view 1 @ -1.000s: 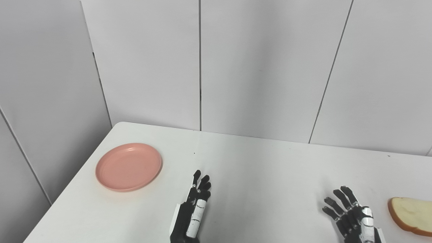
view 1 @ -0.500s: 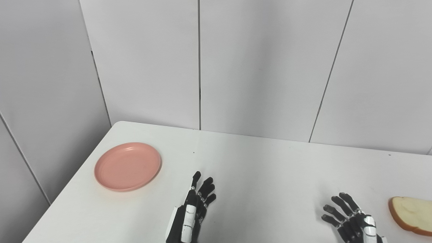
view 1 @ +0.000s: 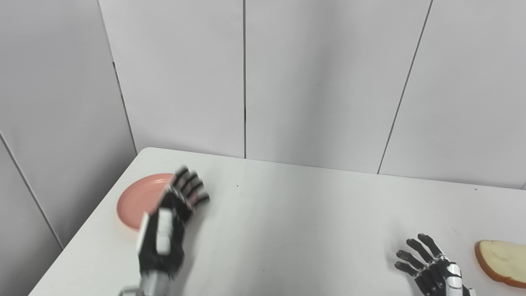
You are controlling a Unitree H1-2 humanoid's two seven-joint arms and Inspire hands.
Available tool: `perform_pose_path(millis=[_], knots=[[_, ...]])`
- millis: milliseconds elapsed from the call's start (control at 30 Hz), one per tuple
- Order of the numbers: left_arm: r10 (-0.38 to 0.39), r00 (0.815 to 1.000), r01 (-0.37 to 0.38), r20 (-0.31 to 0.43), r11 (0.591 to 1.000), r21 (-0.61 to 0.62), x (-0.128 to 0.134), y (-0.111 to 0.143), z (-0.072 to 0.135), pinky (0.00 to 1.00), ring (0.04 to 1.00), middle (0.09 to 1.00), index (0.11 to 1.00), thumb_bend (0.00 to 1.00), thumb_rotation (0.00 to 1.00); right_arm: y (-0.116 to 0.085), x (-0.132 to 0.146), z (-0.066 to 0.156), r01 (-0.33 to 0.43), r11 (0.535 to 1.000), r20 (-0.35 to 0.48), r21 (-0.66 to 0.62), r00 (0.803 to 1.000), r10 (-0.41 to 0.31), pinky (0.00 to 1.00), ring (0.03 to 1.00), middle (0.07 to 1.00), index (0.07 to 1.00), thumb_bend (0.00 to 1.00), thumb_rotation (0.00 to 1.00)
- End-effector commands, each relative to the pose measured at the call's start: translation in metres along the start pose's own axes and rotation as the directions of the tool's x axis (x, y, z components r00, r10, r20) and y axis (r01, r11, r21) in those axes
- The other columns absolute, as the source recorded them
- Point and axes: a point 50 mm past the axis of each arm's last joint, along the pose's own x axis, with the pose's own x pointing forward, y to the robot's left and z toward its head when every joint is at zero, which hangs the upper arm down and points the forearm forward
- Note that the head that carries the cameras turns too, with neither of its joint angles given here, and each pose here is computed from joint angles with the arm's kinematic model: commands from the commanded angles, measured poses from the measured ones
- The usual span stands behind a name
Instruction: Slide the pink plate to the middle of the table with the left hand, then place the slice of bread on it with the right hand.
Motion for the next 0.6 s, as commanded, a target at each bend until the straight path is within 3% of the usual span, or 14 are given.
perform_pose_path(millis=[0, 133, 400, 567], knots=[[-0.014, 0.998, 0.014, 0.066, 1.0, 0.004, 0.02, 0.005, 0.021, 0.72, 0.856, 0.86, 0.835, 1.0, 0.79, -0.008, -0.033, -0.033, 0.06, 0.998, -0.131, 0.007, 0.99, -0.058, 0.65, 0.7, 0.791, 0.818, 0.62, 0.96], [-0.005, 0.993, -0.002, 0.12, 0.998, 0.061, 0.053, 0.031, 0.044, 0.72, 0.859, 0.856, 0.832, 1.0, 0.8, -0.007, -0.034, -0.031, 0.058, 0.998, -0.126, 0.008, 0.99, -0.056, 0.64, 0.692, 0.786, 0.815, 0.61, 0.96], [0.038, 0.988, -0.064, 0.148, 0.982, 0.178, 0.093, 0.088, 0.068, 0.74, 0.877, 0.856, 0.848, 1.0, 0.81, -0.007, -0.033, -0.032, 0.058, 0.998, -0.137, 0.001, 0.989, -0.057, 0.65, 0.703, 0.782, 0.816, 0.63, 0.93], [0.067, 0.989, -0.09, 0.133, 0.98, 0.178, 0.118, 0.125, 0.082, 0.73, 0.872, 0.857, 0.833, 1.0, 0.8, -0.007, -0.032, -0.033, 0.053, 0.999, -0.138, -0.006, 0.989, -0.053, 0.65, 0.706, 0.779, 0.814, 0.64, 0.94]])
